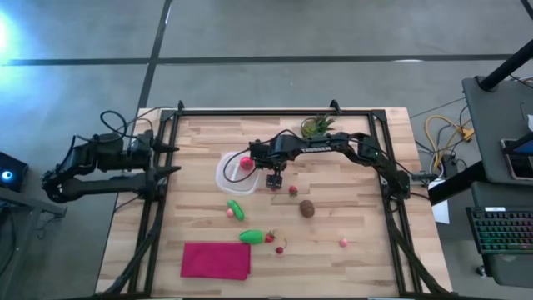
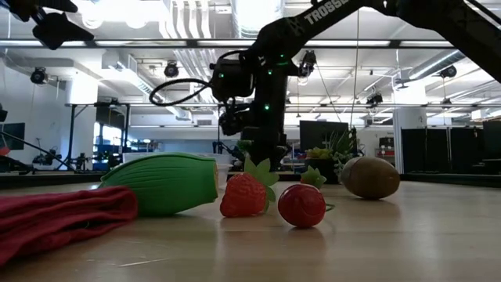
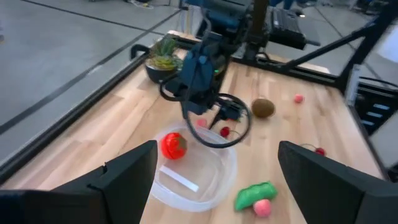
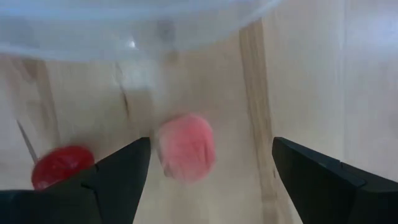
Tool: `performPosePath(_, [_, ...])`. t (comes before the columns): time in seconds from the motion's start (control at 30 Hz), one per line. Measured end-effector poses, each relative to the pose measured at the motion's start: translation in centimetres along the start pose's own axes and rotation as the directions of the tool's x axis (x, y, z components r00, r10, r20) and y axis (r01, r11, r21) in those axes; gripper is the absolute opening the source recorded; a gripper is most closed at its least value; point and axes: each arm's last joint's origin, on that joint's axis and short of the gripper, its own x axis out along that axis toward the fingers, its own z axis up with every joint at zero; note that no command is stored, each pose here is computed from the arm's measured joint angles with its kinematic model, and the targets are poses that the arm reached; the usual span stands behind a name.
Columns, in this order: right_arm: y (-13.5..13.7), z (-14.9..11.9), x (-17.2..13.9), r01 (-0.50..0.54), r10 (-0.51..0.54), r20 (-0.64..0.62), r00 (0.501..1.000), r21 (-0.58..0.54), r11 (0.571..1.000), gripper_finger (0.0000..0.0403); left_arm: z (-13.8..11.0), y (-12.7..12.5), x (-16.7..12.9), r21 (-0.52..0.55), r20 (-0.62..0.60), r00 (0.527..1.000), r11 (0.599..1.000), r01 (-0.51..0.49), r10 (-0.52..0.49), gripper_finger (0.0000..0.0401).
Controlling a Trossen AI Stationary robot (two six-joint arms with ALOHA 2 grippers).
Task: Pick and placing Produce into tupperware
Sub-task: Put the top pink peach into the transparent bin
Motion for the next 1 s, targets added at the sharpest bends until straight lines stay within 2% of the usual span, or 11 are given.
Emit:
performPosePath(0.33, [0.0,0.0,0.4,-0.002,0.001,0.022,1.0,0.024,1.0,0.0316,0.0,0.0,-0.1,0.018,0.004,1.0,1.0,-0.002,0.002,0.0319])
performPosePath(0.53, [0.1,0.0,0.4,-0.007,0.007,0.023,1.0,0.028,1.0,0.0252,-0.1,0.0,-0.1,0.026,0.001,1.0,1.0,-0.003,0.003,0.0319])
performPosePath(0.7, [0.0,0.1,-0.2,0.005,-0.005,0.004,1.0,0.022,1.0,0.0199,-0.7,0.1,-0.2,0.051,-0.063,0.998,0.999,-0.01,0.014,0.0319])
performPosePath(0.87, [-0.1,0.1,-2.9,0.0,0.0,-0.005,1.0,0.007,1.0,0.0157,-1.5,0.3,-0.1,0.084,-0.167,0.986,0.996,-0.014,0.028,0.0319])
performPosePath(1.0, [0.3,0.7,-6.5,-0.025,0.025,0.083,0.996,0.002,1.0,0.013,-1.5,0.2,0.2,0.086,-0.188,0.982,0.996,-0.015,0.031,0.0319])
